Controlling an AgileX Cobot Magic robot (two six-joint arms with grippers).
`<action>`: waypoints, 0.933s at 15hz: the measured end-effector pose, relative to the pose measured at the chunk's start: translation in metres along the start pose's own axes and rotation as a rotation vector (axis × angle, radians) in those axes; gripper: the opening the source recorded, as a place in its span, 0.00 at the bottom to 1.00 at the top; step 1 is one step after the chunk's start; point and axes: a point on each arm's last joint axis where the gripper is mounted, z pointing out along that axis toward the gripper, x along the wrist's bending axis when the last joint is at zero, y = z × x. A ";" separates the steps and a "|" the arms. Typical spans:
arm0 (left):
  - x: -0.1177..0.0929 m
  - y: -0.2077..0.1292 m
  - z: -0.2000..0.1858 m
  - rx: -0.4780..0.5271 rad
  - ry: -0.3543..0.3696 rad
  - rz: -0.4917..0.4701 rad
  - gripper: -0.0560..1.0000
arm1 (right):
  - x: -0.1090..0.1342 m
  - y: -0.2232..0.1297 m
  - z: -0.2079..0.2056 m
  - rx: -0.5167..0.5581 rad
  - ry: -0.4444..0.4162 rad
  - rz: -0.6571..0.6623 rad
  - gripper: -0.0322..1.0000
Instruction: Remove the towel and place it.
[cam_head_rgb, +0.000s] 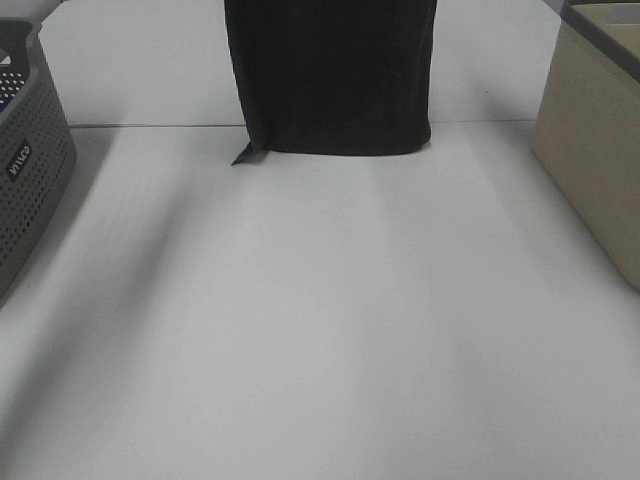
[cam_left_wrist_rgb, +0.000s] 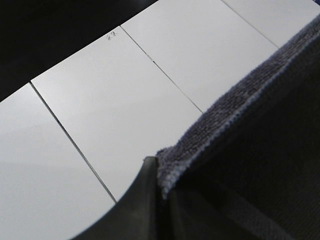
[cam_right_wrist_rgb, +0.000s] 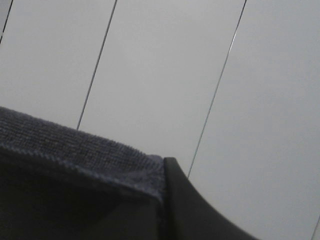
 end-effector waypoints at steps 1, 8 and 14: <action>-0.001 -0.001 0.000 0.015 -0.013 0.016 0.05 | 0.000 -0.001 0.000 0.012 -0.003 0.000 0.05; -0.021 -0.004 0.002 0.171 -0.073 -0.230 0.05 | -0.003 -0.016 -0.002 0.179 -0.045 0.108 0.05; -0.064 0.002 0.000 0.518 -0.049 -0.460 0.05 | 0.000 -0.039 -0.015 0.531 -0.049 0.273 0.05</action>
